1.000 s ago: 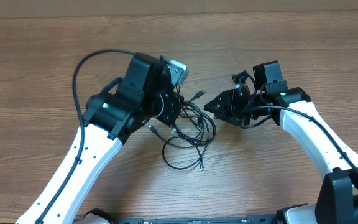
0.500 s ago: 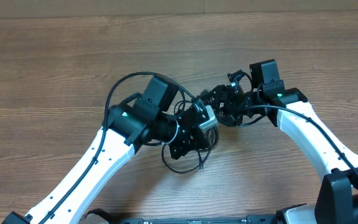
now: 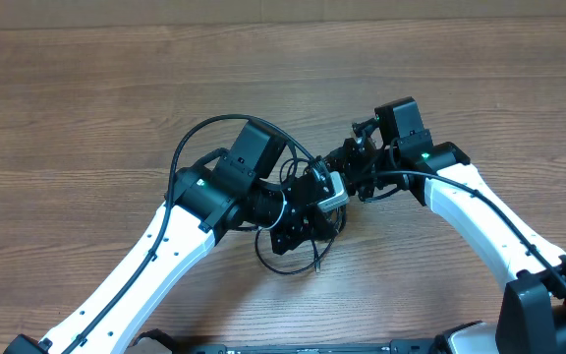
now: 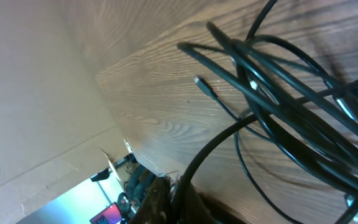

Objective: Untangle cables

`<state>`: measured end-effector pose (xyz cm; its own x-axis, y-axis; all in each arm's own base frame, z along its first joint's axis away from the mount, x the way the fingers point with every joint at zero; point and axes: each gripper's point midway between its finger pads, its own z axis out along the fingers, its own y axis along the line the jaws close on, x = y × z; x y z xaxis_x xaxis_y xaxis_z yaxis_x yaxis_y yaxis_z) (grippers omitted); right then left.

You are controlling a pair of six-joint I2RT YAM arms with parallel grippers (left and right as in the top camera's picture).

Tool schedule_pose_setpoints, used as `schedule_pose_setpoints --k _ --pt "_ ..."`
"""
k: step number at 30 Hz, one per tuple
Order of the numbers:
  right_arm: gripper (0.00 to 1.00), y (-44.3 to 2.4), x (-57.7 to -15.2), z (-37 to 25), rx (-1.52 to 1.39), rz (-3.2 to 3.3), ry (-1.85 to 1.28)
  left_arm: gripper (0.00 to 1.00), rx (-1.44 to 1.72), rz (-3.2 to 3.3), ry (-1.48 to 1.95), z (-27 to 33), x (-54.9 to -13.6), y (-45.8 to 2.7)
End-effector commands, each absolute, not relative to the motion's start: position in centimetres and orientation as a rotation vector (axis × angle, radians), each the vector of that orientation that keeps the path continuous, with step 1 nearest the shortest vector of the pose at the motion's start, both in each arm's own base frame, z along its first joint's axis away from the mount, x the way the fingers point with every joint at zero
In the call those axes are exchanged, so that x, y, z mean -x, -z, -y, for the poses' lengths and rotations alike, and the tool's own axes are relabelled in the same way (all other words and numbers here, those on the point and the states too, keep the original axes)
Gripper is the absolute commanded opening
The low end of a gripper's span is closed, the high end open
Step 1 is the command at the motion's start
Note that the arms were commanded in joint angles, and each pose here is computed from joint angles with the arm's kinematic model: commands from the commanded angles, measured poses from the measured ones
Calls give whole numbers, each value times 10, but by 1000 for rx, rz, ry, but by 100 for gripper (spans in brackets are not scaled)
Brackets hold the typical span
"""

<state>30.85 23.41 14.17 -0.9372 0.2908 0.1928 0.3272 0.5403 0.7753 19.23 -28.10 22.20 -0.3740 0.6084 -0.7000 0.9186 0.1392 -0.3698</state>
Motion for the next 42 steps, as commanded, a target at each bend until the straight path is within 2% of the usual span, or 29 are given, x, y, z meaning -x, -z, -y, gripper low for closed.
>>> schedule_pose_setpoints --k 1,4,5,6,8,9,15,17,18,21,24,27,30,32,34,35,37,39,42 --pt "4 -157 -315 -237 496 2759 1446 4 -1480 -2052 1036 278 -197 -215" --pt "4 -158 -315 -238 375 2811 1471 6 -1334 -2191 889 269 -220 -206" --pt "4 -163 -314 -242 290 2804 1521 24 -1220 -2273 808 264 -234 -201" --pt "4 -177 -308 -250 115 2760 1639 56 -1051 -2370 700 253 -252 -196" --pt "4 -199 -297 -262 -123 2650 1814 85 -826 -2466 550 233 -276 -189" --pt "4 -207 -293 -264 -198 2604 1868 89 -762 -2490 509 226 -283 -186" --pt "4 -217 -282 -267 -414 2545 1963 92 -420 -2611 498 187 -316 -170" --pt "4 -219 -279 -267 -456 2528 1982 94 -371 -2623 554 183 -324 -167" --pt "4 -219 -279 -267 -457 2525 1983 99 -363 -2624 594 184 -327 -165" --pt "4 -219 -280 -267 -457 2527 1983 100 -363 -2641 808 198 -332 -153" --pt "4 -219 -280 -267 -468 2530 1985 99 -364 -2707 982 211 -330 -128" --pt "4 -219 -279 -267 -516 2539 1992 89 -364 -2745 1085 221 -331 -104" --pt "4 -218 -278 -267 -537 2542 1992 91 -376 -2736 1191 233 -334 -91" --pt "4 -215 -275 -266 -571 2546 1986 75 -375 -2740 1220 236 -337 -81" --pt "4 -213 -272 -265 -595 2547 1978 45 -367 -2758 1219 236 -336 -74" --pt "4 -212 -271 -265 -603 2547 1975 38 -363 -2766 1212 235 -337 -71" --pt "4 -212 -271 -264 -607 2548 1974 25 -358 -2776 1192 233 -337 -68" --pt "4 -215 -273 -265 -628 2545 1996 20 -329 -2815 1129 227 -337 -62" --pt "4 -220 -278 -265 -634 2547 2027 5 -318 -2842 1104 224 -334 -59"
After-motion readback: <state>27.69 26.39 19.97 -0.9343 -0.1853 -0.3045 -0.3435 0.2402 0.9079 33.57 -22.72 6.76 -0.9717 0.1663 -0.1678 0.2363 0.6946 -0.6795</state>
